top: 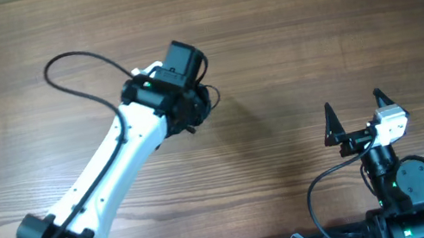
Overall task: Untangle cables
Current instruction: 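Lower the left gripper onto the cable coil and close on it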
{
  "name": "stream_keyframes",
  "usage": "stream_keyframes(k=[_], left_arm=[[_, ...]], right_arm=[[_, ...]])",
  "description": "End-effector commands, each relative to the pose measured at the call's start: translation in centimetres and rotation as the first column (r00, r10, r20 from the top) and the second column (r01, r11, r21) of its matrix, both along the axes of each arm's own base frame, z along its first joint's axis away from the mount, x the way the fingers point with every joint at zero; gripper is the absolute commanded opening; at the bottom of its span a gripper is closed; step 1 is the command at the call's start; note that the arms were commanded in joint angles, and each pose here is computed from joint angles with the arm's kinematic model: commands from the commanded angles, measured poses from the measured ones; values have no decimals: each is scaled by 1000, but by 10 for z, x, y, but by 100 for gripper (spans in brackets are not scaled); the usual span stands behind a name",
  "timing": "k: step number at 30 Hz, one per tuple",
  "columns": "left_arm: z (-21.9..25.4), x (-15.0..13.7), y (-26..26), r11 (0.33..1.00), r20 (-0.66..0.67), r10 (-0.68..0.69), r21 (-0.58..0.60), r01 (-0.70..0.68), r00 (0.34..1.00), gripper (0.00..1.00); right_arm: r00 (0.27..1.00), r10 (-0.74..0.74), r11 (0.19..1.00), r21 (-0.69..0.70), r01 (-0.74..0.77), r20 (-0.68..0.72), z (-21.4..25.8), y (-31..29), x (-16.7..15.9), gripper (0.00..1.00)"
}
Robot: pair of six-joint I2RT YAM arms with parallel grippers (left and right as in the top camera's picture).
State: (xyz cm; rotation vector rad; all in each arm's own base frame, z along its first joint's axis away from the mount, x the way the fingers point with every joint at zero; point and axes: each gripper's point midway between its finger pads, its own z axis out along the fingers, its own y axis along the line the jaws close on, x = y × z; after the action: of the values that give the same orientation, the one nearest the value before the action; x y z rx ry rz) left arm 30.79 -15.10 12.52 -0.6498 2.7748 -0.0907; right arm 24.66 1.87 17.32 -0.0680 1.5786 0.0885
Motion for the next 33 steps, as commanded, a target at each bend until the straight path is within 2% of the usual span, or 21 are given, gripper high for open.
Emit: stream_keyframes(k=[1, 3, 7, 11, 16, 18, 21, 23, 29, 33], left_arm=[[13, -10, 16, 981, -3, 189, -36, -189, 982, 4], [10, -21, 16, 964, -56, 257, -55, -260, 965, 4], [9, -32, 8, 961, -121, 250, -89, -261, 961, 4], [17, -52, 20, 963, -153, 253, -55, -264, 955, 4], [48, -68, 32, 959, -92, 258, -97, -267, 962, 4], [59, -70, 32, 919, -77, 355, -152, -363, 932, 4], [58, -74, 24, 791, -145, 554, -215, -573, 820, 4], [51, -74, 10, 751, -171, 594, -231, -618, 786, 4], [30, -61, -24, 813, -114, 530, -214, -541, 841, 4], [10, -57, -31, 804, -136, 553, -171, -569, 822, 4]], right_arm=[[1000, 8, 1000, -10, -8, 14, 3, 2, -1, 100], [1000, 8, 1000, -10, -8, 14, 3, 2, -1, 100], [1000, 8, 1000, -10, -8, 14, 3, 2, -1, 100], [1000, 8, 1000, -10, -8, 14, 3, 2, -1, 100], [1000, 8, 1000, -10, -8, 14, 3, 2, -1, 100], [1000, 8, 1000, -10, -8, 14, 3, 2, -1, 100], [1000, 7, 1000, -10, -7, 14, 3, 2, -1, 100], [1000, 7, 1000, -10, -7, 14, 3, 2, -1, 100], [1000, 7, 1000, -10, -7, 14, 3, 2, -1, 100], [1000, 8, 1000, -10, -8, 14, 3, 2, -1, 100]])
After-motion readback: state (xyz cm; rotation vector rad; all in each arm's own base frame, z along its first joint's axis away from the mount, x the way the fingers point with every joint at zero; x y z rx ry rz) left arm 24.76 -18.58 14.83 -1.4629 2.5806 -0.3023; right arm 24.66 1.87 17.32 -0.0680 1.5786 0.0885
